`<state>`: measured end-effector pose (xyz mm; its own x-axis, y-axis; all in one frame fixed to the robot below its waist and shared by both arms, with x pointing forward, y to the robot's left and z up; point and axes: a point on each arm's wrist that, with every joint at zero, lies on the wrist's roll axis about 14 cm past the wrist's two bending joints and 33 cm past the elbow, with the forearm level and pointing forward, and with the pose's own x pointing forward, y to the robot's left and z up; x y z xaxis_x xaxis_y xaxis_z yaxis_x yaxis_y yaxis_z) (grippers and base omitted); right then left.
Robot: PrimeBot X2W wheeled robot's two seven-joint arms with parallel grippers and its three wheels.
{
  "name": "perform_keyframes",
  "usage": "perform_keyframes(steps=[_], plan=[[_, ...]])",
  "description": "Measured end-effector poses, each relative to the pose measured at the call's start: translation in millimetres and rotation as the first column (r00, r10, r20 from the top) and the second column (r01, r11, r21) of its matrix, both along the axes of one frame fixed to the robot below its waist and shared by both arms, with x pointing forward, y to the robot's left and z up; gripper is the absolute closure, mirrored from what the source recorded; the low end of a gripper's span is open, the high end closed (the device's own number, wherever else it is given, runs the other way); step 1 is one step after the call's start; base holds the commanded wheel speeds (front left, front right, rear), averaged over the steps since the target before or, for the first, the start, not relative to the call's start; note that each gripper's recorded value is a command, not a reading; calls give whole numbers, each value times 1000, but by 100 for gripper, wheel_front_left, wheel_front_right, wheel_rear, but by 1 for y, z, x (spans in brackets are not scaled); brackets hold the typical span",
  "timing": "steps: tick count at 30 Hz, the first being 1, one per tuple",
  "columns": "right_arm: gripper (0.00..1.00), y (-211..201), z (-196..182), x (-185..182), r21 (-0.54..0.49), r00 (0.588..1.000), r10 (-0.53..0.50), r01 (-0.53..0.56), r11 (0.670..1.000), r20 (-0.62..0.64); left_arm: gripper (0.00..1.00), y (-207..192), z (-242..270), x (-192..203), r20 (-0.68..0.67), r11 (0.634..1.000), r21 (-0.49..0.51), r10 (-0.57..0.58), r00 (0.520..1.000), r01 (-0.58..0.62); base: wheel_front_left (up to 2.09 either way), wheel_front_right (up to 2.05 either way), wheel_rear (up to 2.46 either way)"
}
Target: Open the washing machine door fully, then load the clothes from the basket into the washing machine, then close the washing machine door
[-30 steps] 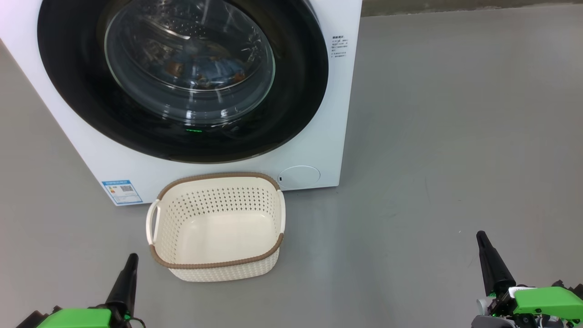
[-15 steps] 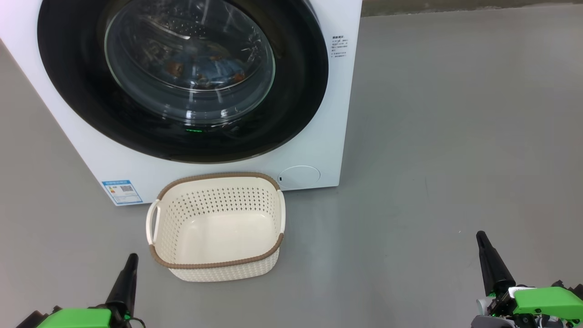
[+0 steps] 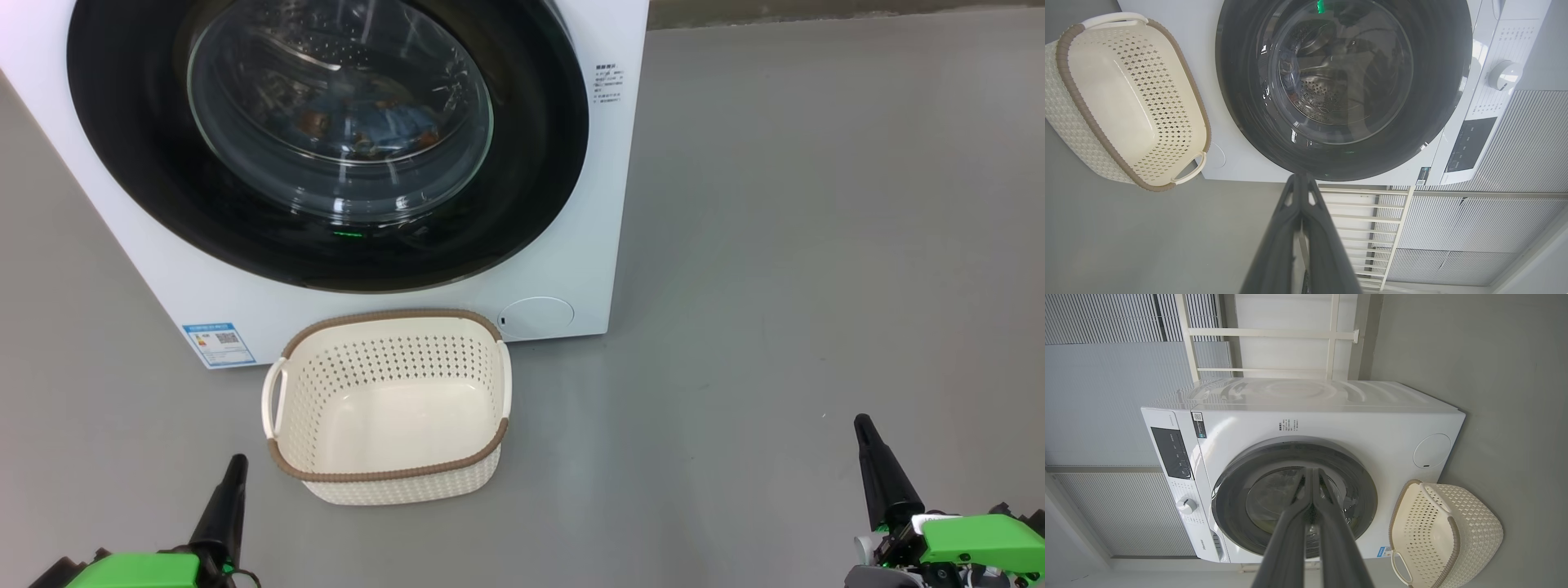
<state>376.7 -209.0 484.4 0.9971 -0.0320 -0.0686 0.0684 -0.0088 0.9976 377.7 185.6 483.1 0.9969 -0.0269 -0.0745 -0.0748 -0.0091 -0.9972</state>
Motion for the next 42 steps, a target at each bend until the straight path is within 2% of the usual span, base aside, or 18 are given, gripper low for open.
perform_keyframes(steps=[42], plan=[[100, -1, 0, 0, 1, 1000, -3, 3, 1000, 0, 100, 0, 0, 0, 0, 1000, 0, 0, 1000, 0, 0, 0, 0]])
